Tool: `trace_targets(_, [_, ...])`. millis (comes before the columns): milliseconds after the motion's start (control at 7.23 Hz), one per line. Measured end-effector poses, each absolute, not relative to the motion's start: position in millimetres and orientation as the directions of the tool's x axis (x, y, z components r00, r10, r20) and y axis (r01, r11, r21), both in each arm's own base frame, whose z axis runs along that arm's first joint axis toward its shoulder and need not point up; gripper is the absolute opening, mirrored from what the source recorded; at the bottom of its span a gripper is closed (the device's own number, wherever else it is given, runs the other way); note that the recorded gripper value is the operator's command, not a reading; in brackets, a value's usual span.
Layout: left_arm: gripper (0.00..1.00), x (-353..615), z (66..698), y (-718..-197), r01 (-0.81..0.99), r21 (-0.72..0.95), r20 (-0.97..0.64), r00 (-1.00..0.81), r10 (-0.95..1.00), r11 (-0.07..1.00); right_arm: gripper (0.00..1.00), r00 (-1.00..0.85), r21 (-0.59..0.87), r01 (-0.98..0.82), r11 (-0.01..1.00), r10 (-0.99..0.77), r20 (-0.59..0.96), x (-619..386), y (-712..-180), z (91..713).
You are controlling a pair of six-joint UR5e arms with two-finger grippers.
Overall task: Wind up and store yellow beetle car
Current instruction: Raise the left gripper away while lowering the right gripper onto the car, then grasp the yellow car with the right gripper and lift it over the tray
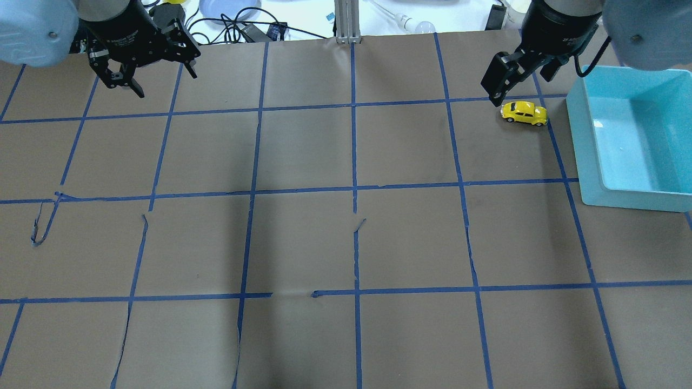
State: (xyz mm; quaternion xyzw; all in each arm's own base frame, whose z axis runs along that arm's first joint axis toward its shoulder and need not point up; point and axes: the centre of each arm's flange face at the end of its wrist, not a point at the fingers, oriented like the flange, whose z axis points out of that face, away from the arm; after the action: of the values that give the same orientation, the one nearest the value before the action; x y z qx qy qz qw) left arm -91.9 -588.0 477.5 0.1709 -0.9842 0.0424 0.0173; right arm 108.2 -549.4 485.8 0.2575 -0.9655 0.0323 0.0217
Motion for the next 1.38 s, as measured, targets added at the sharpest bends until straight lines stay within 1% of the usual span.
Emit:
trace_targets(277, [1.0, -115, 478, -572, -0.263, -0.045, 0.071, -0.963, -0.259, 0.964, 1.0, -0.709, -0.057, -0.705, 0.707, -0.705, 0.019, 52, -607, 456])
trace_targets(415, [1.0, -113, 471, -567, -0.228, -0.031, 0.049, -0.973, -0.227, 0.973, 1.0, -0.635, -0.052, -0.771, 0.634, -0.772, 0.001, 16, -640, 429])
trace_targets(692, [1.0, -102, 453, -567, -0.099, 0.002, -0.04, -0.994, -0.099, 0.995, 1.0, -0.518, -0.042, -0.855, 0.517, -0.856, -0.001, -21, -696, 361])
trace_targets(1107, [1.0, -114, 465, -536, -0.029, 0.048, -0.066, -0.997, -0.026, 0.998, 1.0, -0.245, -0.021, -0.969, 0.245, -0.969, 0.024, -35, -734, 276])
trace_targets(1245, [1.0, -113, 466, -532, -0.027, 0.052, -0.069, -0.997, -0.023, 0.998, 1.0, -0.189, -0.004, -0.982, 0.189, -0.982, 0.029, -38, -739, 255])
trace_targets(1384, [1.0, -111, 467, -530, -0.027, 0.052, -0.071, -0.997, -0.024, 0.998, 1.0, -0.166, 0.004, -0.986, 0.166, -0.986, 0.019, -39, -739, 237])
